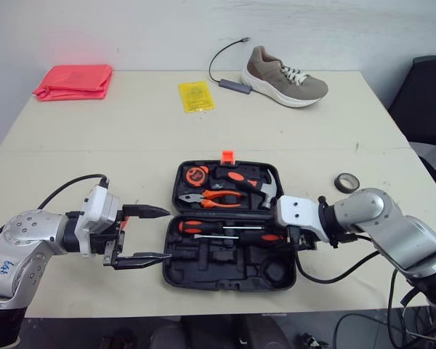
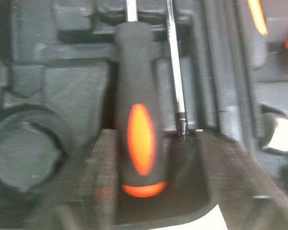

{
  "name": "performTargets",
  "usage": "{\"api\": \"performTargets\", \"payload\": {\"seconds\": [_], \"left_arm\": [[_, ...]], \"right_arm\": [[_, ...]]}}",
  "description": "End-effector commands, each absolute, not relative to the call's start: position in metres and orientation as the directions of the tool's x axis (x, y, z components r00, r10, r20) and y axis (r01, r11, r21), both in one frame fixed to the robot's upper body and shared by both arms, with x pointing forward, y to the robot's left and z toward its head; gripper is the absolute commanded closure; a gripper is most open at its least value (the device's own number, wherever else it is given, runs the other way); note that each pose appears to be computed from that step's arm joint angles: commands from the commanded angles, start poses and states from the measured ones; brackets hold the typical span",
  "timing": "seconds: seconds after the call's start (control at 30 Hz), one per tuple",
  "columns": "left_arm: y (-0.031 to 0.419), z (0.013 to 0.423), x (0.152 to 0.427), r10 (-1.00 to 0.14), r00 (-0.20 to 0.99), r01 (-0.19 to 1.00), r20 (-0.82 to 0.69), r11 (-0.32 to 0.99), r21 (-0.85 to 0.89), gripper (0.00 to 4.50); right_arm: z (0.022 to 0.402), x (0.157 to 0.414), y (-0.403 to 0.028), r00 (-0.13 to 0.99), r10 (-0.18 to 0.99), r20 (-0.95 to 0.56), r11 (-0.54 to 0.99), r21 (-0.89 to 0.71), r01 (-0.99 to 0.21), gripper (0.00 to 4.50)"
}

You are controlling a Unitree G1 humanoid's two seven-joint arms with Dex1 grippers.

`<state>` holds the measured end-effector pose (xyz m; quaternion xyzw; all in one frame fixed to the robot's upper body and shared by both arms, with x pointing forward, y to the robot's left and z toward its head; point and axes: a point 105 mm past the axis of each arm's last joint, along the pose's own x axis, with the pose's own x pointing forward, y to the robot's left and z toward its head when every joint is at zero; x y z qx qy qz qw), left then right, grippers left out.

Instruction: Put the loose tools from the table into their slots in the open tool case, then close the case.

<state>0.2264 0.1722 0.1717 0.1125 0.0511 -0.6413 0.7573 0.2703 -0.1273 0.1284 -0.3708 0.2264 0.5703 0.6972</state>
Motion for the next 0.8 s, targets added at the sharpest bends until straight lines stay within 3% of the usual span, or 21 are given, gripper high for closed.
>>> {"api": "performTargets", "payload": {"seconds": [0.03,0.2,0.4,0.6,0.7,0.8], "left_arm": [[0.169,0.177,0.225,-0.964,0.160,0.982,-0.215,0.133,0.132,0.00],[0.168,0.177,0.226,-0.964,0.157,0.982,-0.213,0.130,0.136,0.00],[0.168,0.177,0.226,-0.964,0.161,0.981,-0.213,0.132,0.142,0.00],[0.167,0.176,0.228,-0.965,0.161,0.980,-0.208,0.132,0.149,0.00],[0.164,0.175,0.228,-0.967,0.148,0.981,-0.205,0.119,0.152,0.00],[0.162,0.173,0.228,-0.969,0.135,0.983,-0.209,0.103,0.155,0.00]], "right_arm": [[0.126,0.265,-0.135,0.206,0.599,-0.774,0.068,-0.207,-0.976,1.60],[0.143,0.266,-0.141,0.212,0.618,-0.757,0.056,-0.226,-0.972,1.60],[0.172,0.265,-0.144,0.219,0.728,-0.650,0.046,-0.273,-0.961,1.60],[0.188,0.252,-0.107,0.152,0.943,-0.297,0.056,-0.310,-0.949,1.60],[0.180,0.254,-0.091,0.177,0.970,-0.167,0.116,-0.326,-0.938,2.39],[0.164,0.256,-0.081,0.190,0.968,-0.166,0.119,-0.362,-0.925,3.90]]}}
